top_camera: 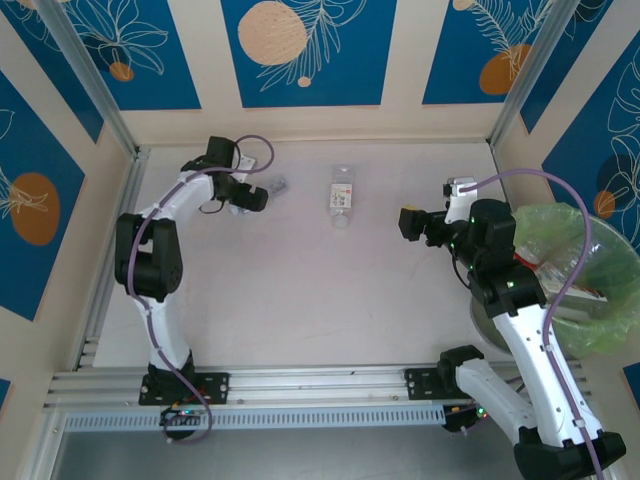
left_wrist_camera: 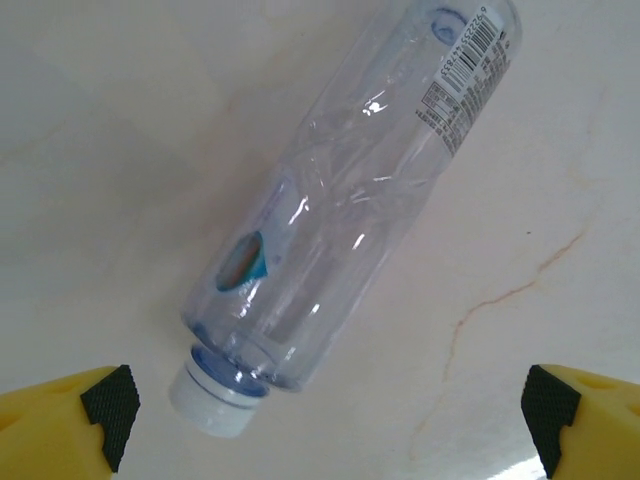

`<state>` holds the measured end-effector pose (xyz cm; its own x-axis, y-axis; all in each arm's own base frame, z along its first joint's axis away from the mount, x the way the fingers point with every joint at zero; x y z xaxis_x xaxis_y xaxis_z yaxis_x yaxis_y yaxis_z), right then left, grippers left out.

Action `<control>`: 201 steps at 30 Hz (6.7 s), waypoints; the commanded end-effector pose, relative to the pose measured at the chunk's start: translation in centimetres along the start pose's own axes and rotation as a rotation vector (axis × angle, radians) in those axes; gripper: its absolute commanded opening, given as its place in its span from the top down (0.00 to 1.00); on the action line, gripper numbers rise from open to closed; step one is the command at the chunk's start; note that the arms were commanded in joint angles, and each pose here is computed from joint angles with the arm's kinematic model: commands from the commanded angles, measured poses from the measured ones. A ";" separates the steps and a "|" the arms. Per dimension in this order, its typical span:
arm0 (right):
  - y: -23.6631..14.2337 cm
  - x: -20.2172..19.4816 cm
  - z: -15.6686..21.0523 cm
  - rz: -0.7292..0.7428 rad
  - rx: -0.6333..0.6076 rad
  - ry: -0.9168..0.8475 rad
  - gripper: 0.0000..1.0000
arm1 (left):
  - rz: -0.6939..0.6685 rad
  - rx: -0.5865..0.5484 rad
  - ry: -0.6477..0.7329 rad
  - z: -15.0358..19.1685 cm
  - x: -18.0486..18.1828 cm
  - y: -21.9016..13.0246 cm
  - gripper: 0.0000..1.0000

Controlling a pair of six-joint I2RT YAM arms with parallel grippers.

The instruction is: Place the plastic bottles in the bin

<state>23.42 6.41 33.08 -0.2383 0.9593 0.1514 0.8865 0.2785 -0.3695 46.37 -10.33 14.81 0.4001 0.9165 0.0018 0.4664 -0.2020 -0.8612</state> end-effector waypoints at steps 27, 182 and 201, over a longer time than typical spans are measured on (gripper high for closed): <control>-1.3 0.6 -1.3 -0.020 -0.039 -0.009 0.00 | 0.071 0.213 0.238 1.8 0.7 6.7 0.15; 4.8 4.6 -3.5 -0.240 0.137 0.292 0.60 | 0.371 -0.836 0.057 -1.1 -23.6 -17.3 0.00; -3.2 1.5 -5.9 -0.035 -0.044 0.173 0.61 | -0.061 -0.678 -0.225 0.4 -18.1 -12.3 0.00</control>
<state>23.76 7.96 38.36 -0.2324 0.8994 0.3703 0.8627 0.3664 -0.3486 32.38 -24.38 24.45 0.2641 0.9587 -0.1058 0.8859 -0.2844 -0.3665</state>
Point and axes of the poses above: each hand's point on the last joint's axis, 136 mm out from that joint toward the fingers, its own y axis out along the fingers, its own x axis along the line the jaws close on, z = x × y, the point moved 5 cm from there along -y, back along the fingers, and after that the axes turned 1 degree about -y, right-handed, at the moved point
